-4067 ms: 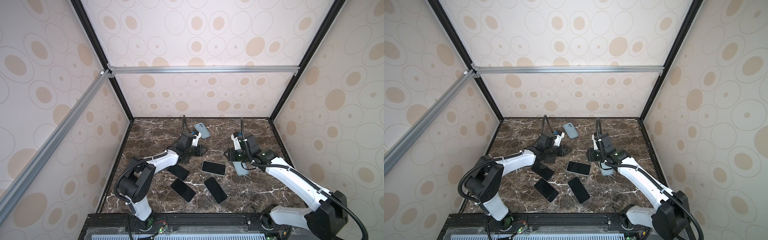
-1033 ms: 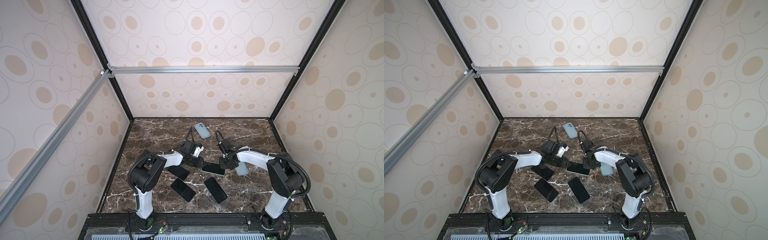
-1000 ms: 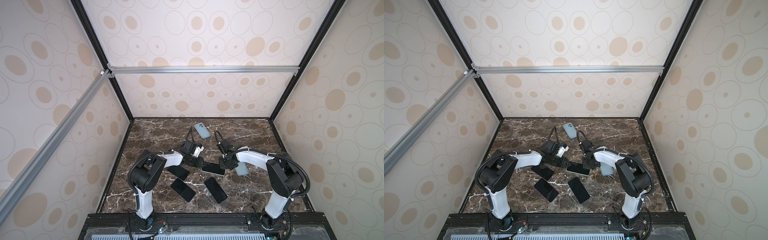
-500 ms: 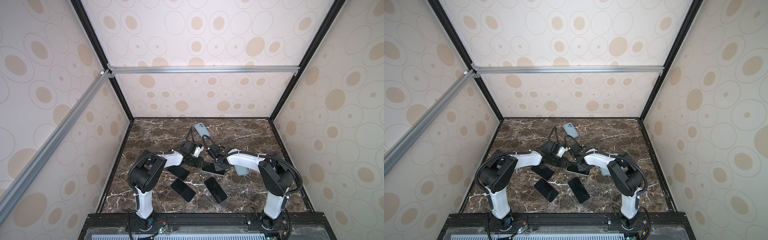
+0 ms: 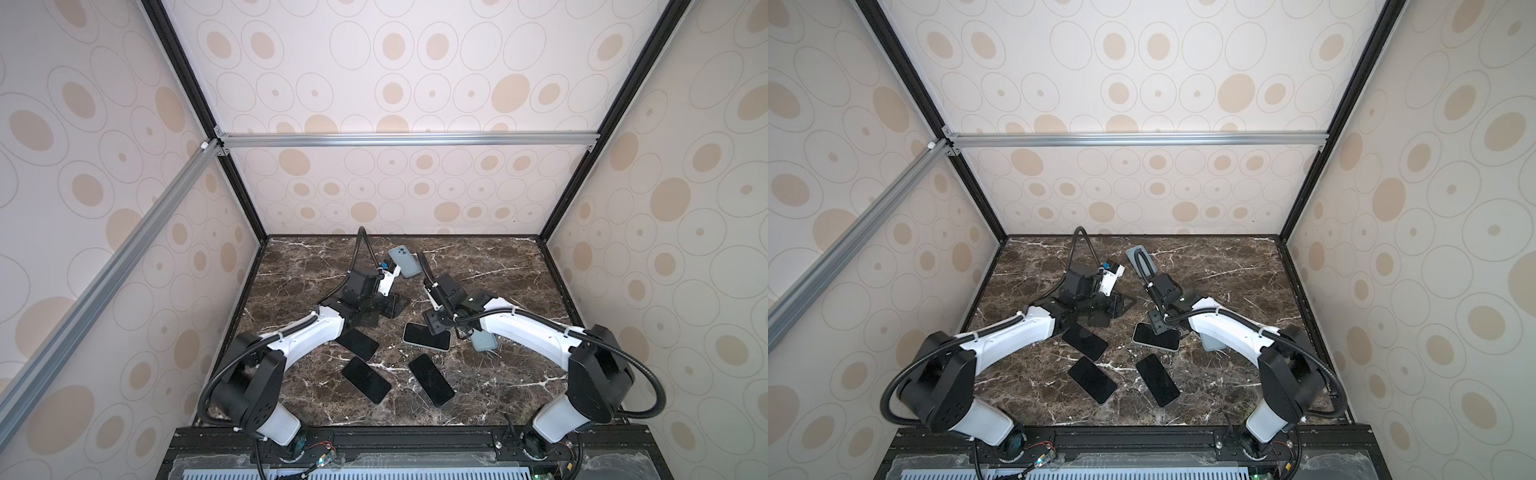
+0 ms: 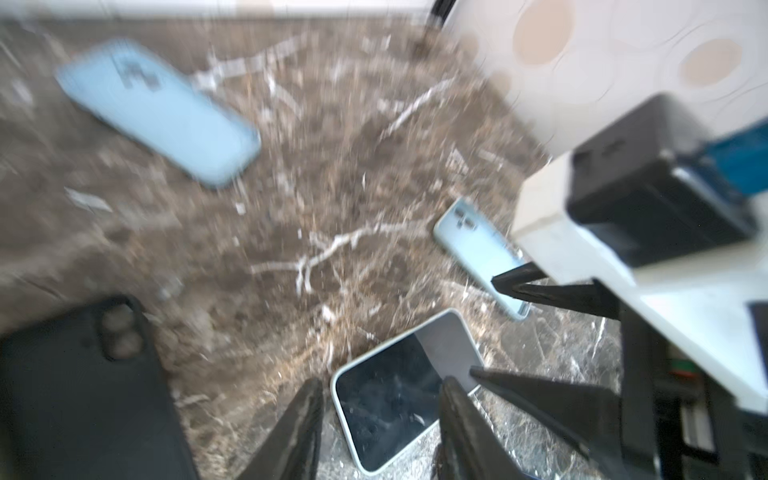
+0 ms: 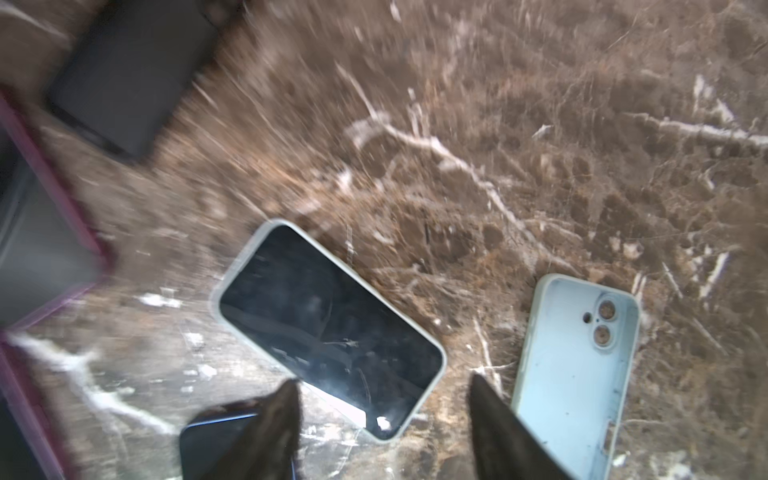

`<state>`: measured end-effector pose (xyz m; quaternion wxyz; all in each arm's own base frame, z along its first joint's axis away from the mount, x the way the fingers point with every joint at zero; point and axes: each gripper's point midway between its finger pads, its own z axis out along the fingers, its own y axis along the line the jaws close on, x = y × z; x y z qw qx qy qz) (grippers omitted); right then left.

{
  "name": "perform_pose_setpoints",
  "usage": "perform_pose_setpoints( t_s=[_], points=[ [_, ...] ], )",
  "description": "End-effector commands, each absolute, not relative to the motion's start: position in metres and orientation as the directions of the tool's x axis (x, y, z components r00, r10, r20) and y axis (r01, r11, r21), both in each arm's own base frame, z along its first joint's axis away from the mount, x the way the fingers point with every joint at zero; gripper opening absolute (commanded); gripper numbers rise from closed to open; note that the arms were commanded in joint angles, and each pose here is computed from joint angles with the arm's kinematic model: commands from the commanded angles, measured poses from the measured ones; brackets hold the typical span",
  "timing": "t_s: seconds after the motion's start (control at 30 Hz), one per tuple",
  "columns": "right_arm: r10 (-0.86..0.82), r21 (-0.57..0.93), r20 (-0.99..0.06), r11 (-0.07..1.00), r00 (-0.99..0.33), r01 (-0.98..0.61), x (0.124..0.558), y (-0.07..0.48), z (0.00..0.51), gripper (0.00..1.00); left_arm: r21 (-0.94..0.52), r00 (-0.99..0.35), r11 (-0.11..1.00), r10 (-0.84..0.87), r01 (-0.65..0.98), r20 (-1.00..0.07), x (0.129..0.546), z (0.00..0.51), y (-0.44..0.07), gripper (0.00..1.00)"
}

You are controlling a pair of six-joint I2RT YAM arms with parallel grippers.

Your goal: Put the phone into the phone case

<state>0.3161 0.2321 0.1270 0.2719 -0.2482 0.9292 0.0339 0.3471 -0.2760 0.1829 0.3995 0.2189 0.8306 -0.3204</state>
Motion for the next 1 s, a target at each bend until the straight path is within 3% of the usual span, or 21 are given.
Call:
perform_pose_setpoints(
  t_s=[0.0,0.23,0.5,0.97],
  points=[
    [-0.604,-0.119,-0.55,0.74,-0.577,-0.662,0.316,0.246,0.139,0.8,-0.254,-0.403,0.689,0.06,0.679,-0.913,0.346,0.234,-0.263,0.5],
    [-0.817,-0.078,-0.416,0.469,-0.398,-0.88,0.292,0.263,0.106,0.86,-0.097,-0.096,0.648,-0.036,0.756,-0.995,0.307,0.305,-0.241,0.67],
    [-0.876,0.001,-0.299,0.397,-0.379,-0.918,0.29,0.265,0.067,0.98,0.092,0.207,0.624,-0.115,0.776,-0.972,0.255,0.351,-0.219,0.89],
    [-0.906,0.001,-0.119,0.408,-0.405,-0.913,0.298,0.246,0.022,1.0,0.098,0.207,0.63,-0.102,0.771,-0.973,0.257,0.347,-0.219,0.9]
  ],
)
